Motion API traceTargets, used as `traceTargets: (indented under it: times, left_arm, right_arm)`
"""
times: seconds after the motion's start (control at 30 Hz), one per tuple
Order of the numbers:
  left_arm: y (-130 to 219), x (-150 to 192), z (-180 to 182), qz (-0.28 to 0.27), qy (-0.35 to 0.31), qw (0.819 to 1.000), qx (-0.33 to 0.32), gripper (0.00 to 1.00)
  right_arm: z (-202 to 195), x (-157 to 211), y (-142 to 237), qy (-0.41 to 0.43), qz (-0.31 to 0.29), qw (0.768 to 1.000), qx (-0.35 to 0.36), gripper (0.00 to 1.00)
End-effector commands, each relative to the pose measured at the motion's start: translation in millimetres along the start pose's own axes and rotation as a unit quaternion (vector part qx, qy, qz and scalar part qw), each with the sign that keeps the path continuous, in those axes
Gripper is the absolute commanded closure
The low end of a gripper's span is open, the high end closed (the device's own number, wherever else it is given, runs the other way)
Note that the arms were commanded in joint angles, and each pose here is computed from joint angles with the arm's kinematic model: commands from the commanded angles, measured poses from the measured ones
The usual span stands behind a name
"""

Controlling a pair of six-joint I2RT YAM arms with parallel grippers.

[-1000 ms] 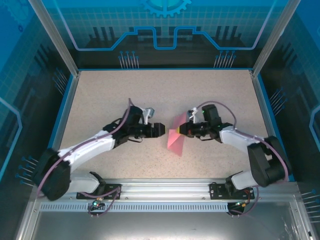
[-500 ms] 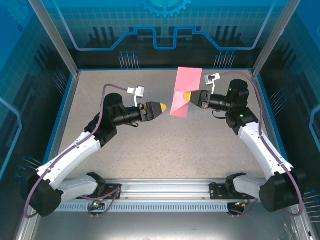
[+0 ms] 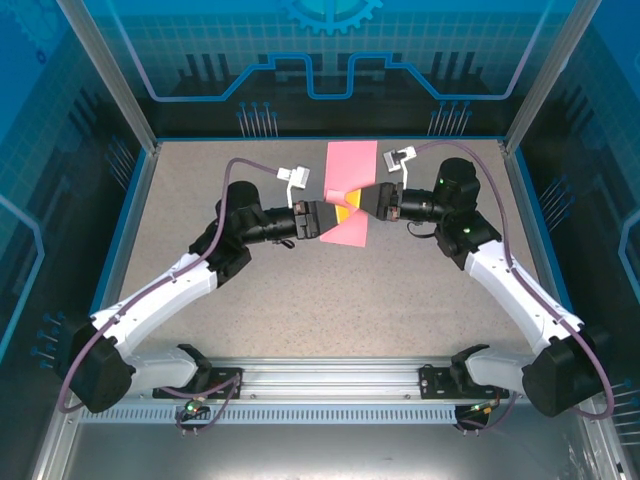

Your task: Fold a paper plane with a square sheet of paper (fold left side to right side)

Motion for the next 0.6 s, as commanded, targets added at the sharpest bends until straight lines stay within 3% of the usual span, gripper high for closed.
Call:
traceTargets:
  times: [0.0,0.17,0.3,0.37,0.47,0.57]
  left_arm:
    - [0.5,-6.3,-17.7,-0.008,-0.025,0.999,0.026,0.6]
    - [3.6,-0.3,-7.0,-0.004,-0.022,1.0,-0.017,0.83]
    - [7.8,9.8,7.9,0.006,-0.02,0.997,-0.078,0.86]
    - [11.0,18.7,20.9,0.016,-0.026,0.99,-0.139,0.87]
    - [16.4,34.8,39.8,0.037,-0.045,0.966,-0.251,0.88]
    - [23.2,53.3,64.1,0.071,-0.059,0.92,-0.38,0.9]
  right_arm:
    - [12.4,-1.7,-0.3,0.013,0.002,1.0,-0.017,0.9]
    - [5.1,5.5,12.6,0.017,0.002,0.999,0.028,0.73]
    - [-7.3,11.3,36.4,0.017,-0.002,0.995,0.098,0.59]
    - [-16.0,16.1,53.6,0.013,-0.006,0.987,0.158,0.5]
    - [-30.0,26.5,77.8,0.022,0.001,0.967,0.253,0.38]
    - [-43.3,37.3,100.2,0.019,0.005,0.95,0.313,0.28]
Point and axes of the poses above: each hand's point on the last joint's axis, 136 mm out from that joint toward the fingers, its own y axis back along the fingers, its own z axis along the line the jaws close on, x = y × z, the point moved 7 cm from there along y, back along the fingers, and after that the axes turned 6 degrees about y, right-handed, at the moved point
